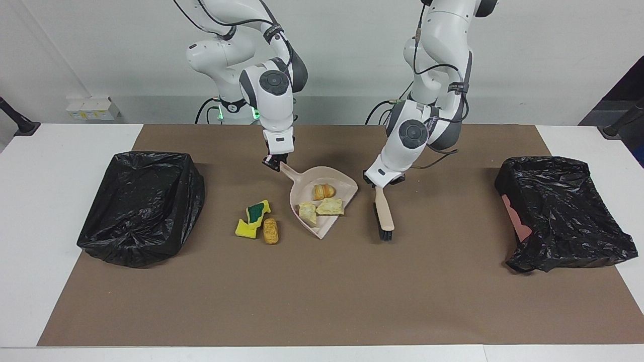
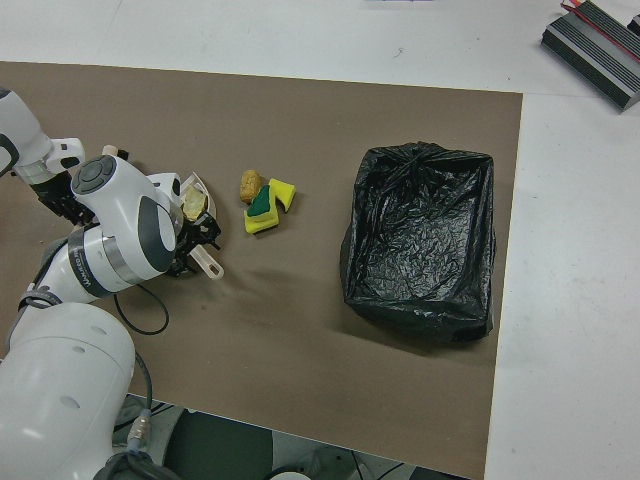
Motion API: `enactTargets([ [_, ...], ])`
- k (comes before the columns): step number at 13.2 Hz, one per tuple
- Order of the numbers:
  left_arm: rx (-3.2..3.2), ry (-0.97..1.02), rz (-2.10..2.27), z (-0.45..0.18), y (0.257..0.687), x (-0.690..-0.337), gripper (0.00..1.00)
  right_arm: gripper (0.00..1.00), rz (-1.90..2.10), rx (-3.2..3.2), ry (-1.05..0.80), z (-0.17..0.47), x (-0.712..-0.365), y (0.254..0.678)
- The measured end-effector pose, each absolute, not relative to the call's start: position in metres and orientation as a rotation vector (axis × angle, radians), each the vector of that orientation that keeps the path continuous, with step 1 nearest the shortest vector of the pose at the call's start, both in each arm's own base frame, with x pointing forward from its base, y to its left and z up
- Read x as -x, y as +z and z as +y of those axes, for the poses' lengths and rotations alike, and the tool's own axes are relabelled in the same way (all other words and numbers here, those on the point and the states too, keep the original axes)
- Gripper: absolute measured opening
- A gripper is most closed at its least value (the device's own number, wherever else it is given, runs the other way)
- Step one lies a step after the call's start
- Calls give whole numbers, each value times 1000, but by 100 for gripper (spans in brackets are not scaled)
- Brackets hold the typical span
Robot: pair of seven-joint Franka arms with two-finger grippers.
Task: Sweep and dump trash in bin
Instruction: 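Sweep the remaining bread into the dustpan with the left gripper's brush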
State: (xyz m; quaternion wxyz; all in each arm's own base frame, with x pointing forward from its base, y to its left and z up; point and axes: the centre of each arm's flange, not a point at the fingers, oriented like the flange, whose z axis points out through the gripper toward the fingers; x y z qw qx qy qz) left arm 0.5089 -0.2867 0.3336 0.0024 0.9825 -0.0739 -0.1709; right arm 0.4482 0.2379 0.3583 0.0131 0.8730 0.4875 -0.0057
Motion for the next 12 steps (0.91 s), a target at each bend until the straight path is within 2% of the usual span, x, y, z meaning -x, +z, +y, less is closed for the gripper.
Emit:
enactTargets([
  [2,-3081,-593,-251,-291,327,-506,27,100,1555,-2700,16,238,-447,355],
  [7,-2979,-682,-265,-335,320,-485,27,100,1650,-2641,85,248,-445,341],
  [11,-2939,-720,-179,-373,327,-462,27,55,1668,-2631,69,252,-445,339],
  [12,-2936,-715,-176,-381,330,-458,27,40,1666,-2633,50,251,-446,341],
])
